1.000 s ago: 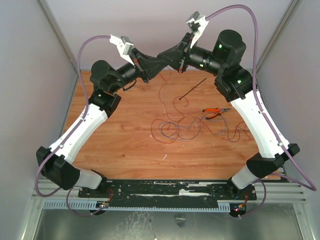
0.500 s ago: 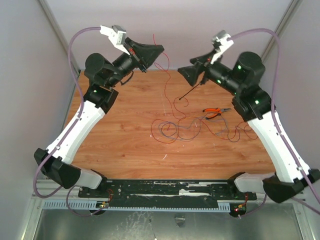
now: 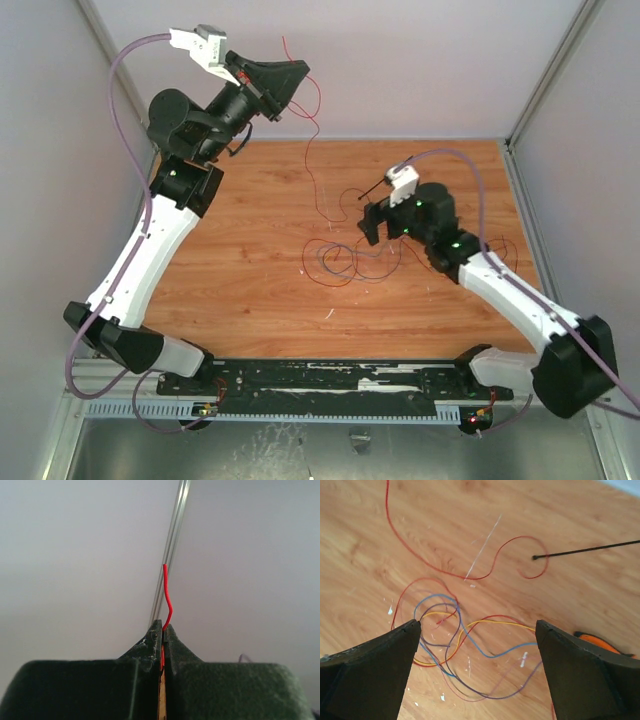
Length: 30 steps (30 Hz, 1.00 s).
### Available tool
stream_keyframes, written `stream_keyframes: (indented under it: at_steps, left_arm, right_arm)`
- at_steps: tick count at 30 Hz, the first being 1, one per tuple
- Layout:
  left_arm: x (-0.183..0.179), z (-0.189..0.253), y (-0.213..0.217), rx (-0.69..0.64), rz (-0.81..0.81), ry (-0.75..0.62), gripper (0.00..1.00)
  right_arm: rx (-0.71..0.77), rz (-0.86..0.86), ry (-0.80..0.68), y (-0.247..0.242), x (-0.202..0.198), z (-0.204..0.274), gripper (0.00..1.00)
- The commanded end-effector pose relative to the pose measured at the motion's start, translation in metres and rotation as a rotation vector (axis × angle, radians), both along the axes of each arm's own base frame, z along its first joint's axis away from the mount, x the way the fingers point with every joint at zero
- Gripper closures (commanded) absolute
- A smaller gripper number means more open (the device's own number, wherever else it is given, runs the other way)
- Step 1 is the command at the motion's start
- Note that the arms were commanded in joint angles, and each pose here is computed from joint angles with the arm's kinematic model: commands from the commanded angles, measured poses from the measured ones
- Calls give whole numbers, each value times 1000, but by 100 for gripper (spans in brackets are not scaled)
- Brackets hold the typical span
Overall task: Zip-tie the wires
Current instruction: Straighten the cable at the center of the board.
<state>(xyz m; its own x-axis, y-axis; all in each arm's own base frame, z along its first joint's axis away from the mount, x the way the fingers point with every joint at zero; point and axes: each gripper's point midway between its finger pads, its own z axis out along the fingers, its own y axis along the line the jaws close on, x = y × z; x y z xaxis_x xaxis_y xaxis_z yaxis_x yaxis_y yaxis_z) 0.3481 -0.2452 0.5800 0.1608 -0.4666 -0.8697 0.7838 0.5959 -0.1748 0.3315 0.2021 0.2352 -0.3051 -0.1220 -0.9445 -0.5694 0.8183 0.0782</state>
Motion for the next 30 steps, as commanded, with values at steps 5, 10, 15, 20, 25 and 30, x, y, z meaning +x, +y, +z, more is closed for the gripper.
stream_keyframes:
  at_steps: [5,10,15,20,25,30]
  left_arm:
    - [9,7,5,-22,19,14,100]
    - [8,12,7,-18,23,10,100]
    - [5,18,15,-18,39,4,100]
    - [8,28,45,-39,125,4,100]
    - [12,46,134,-132,350,-6,100]
    - [2,57,187,-161,482,-33,100]
  right_arm:
    - [-82,146,-178,63,36,-29,1]
    - [-152,204,-154,94,59,-66,1]
    - [-165,266,-119,119,74,-98,6]
    - [-169,182,-121,115,93,-91,50]
    - [-142,119,-119,88,98,-78,95]
    - [-124,76,-129,63,110,-54,100]
